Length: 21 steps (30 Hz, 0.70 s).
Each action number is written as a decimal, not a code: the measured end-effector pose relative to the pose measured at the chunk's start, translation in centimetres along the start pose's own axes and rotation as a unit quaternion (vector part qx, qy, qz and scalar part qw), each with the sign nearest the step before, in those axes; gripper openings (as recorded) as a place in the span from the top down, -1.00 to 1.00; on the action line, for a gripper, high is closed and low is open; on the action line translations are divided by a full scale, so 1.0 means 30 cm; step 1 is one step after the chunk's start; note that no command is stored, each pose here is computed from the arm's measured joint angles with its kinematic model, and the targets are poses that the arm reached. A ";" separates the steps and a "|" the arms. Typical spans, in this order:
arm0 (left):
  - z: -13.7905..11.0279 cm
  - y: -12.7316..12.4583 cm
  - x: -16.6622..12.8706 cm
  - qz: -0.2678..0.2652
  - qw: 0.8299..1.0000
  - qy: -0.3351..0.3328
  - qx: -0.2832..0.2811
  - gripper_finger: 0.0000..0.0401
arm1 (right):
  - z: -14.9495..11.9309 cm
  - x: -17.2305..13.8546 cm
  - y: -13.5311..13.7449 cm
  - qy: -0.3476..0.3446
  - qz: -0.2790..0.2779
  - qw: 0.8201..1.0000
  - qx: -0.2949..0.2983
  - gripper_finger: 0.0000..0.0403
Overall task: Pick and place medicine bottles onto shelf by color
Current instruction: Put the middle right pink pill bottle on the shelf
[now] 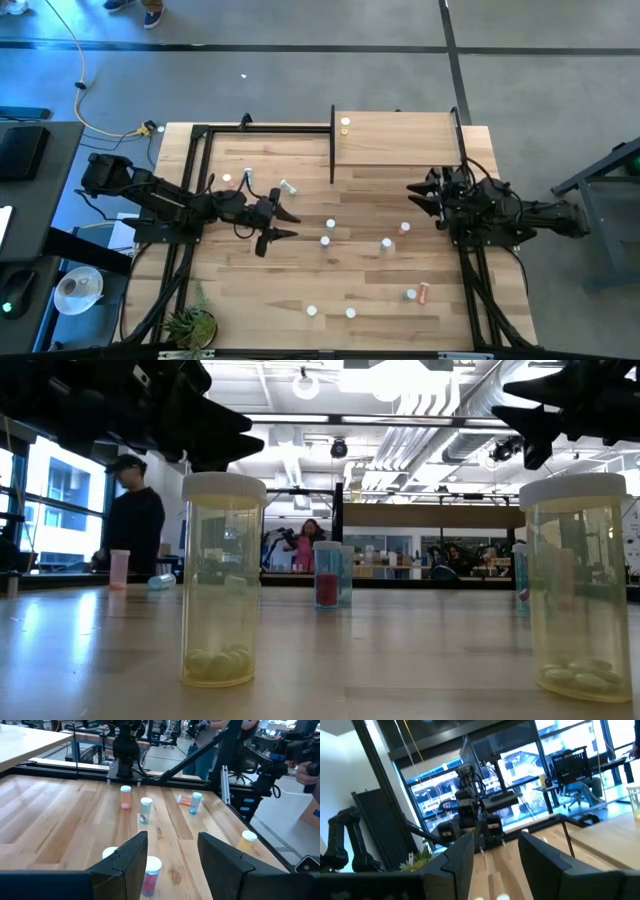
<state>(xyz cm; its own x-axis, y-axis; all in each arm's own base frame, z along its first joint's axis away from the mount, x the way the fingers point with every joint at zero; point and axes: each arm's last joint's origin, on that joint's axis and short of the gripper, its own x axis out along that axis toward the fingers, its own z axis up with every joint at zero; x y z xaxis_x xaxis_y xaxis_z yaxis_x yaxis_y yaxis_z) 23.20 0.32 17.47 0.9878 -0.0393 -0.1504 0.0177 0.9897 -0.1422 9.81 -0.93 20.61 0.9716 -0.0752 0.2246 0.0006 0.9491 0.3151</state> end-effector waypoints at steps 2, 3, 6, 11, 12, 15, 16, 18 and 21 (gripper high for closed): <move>0.000 0.000 0.000 0.002 1.000 0.000 0.004 0.18 | 0.009 0.005 0.004 -0.001 0.007 1.000 -0.001 0.27; 0.000 0.000 0.000 0.002 1.000 0.000 0.004 0.18 | 0.017 0.009 0.008 0.003 0.010 1.000 -0.001 0.27; 0.000 0.000 0.000 0.002 1.000 0.000 0.004 0.18 | 0.054 0.022 0.022 0.014 0.015 1.000 -0.001 0.27; 0.000 0.000 0.000 0.002 1.000 0.000 0.004 0.18 | 0.114 0.052 0.042 0.075 -0.006 0.997 0.002 0.27; 0.000 0.000 0.000 0.003 1.000 0.000 0.004 0.18 | 0.125 0.058 0.046 0.092 -0.012 0.996 0.003 0.27; 0.000 0.001 0.000 0.003 1.000 0.000 0.003 0.18 | 0.143 0.073 0.052 0.158 -0.035 0.987 0.006 0.27; 0.000 0.001 0.000 0.002 1.000 0.000 0.003 0.18 | 0.146 0.077 0.053 0.180 -0.042 0.983 0.008 0.27; 0.000 0.001 0.000 0.003 1.000 0.000 0.004 0.18 | 0.148 0.082 0.055 0.228 -0.053 0.972 0.014 0.27; 0.000 0.001 0.000 0.003 1.000 0.001 0.003 0.18 | 0.155 0.091 0.060 0.283 -0.070 0.956 0.030 0.27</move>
<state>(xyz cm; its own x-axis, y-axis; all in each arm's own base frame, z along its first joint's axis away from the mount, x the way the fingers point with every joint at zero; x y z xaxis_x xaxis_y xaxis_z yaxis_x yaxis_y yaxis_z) 23.20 0.34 17.45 0.9878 -0.0342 -0.1522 0.0135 0.9907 -0.1353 11.38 -0.86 26.07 0.9351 -0.0068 -0.3543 0.1434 0.9215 0.3609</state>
